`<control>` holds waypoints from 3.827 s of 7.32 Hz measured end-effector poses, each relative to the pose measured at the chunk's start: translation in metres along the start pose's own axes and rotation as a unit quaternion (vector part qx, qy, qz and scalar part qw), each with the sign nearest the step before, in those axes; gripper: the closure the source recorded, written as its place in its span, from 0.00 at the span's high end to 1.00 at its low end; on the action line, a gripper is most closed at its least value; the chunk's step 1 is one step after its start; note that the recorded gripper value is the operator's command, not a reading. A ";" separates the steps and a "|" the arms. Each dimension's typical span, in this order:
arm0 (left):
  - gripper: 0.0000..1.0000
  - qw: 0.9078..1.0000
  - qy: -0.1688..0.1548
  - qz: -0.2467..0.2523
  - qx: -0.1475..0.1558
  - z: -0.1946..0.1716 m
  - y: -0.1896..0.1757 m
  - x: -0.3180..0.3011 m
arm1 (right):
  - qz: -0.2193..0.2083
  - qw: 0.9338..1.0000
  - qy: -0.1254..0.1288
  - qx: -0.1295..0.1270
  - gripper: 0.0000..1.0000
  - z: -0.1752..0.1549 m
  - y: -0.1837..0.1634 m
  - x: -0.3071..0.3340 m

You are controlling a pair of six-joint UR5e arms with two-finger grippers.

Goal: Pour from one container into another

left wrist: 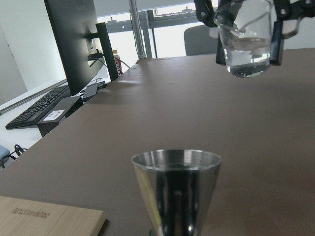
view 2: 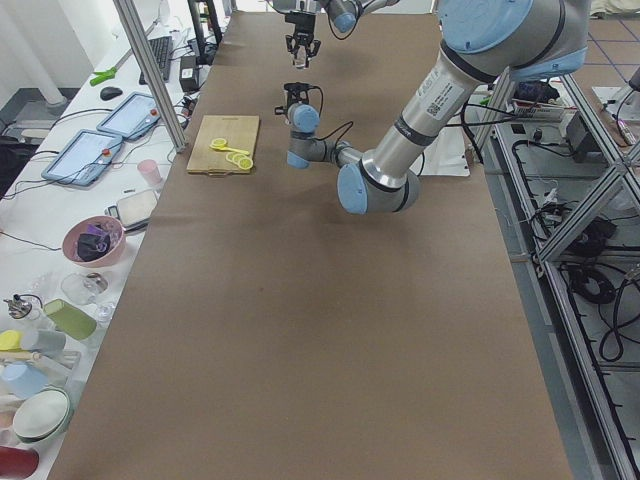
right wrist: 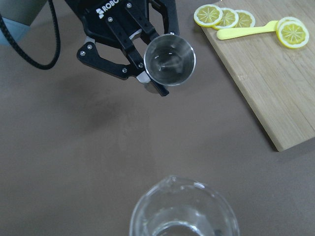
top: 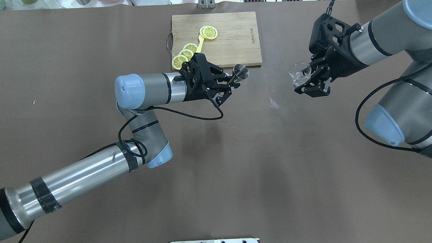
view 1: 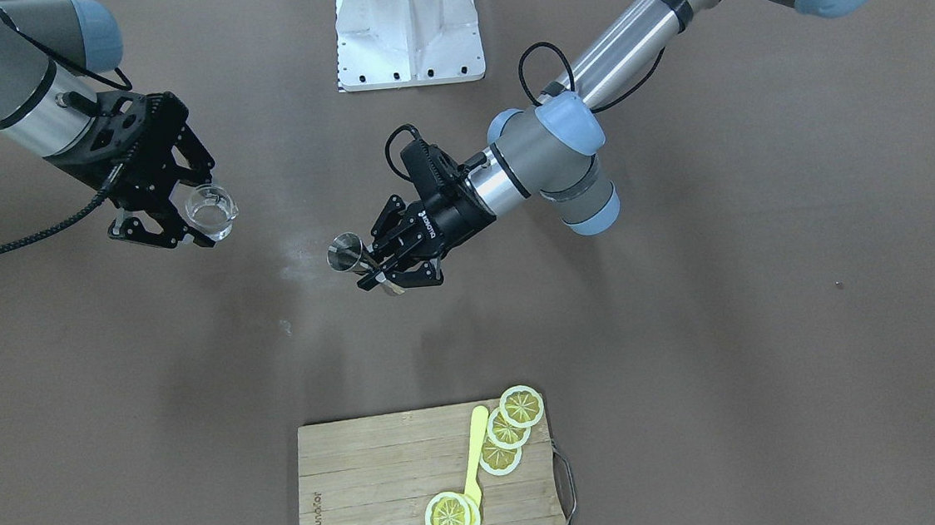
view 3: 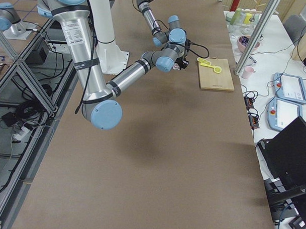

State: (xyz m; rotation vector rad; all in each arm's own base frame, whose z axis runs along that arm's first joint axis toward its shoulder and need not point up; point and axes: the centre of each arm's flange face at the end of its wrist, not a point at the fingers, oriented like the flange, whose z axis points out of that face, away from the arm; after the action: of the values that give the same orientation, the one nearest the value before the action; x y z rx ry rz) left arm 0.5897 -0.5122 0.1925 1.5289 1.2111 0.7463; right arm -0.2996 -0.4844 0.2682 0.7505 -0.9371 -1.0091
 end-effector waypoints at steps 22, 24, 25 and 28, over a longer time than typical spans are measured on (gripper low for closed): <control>0.00 1.000 -0.002 -0.005 0.011 0.024 -0.014 0.031 | 0.010 0.984 0.004 -0.179 0.00 0.033 -0.109 -0.012; 0.00 1.000 -0.002 -0.005 0.012 0.024 -0.015 0.033 | 0.007 0.980 0.002 -0.197 0.00 0.033 -0.111 -0.013; 0.00 1.000 -0.001 -0.005 0.013 0.025 -0.015 0.034 | 0.006 0.979 0.003 -0.205 0.00 0.034 -0.114 -0.011; 0.00 1.000 0.000 -0.005 0.013 0.025 -0.016 0.036 | 0.004 0.973 0.004 -0.233 0.00 0.036 -0.128 -0.007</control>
State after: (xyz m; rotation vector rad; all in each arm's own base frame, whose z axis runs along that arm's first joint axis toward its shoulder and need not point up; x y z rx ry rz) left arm 0.6180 -0.4866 0.1662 1.5441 1.2312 0.7260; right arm -0.3799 -0.5271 0.1713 0.3552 -0.6579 -1.1619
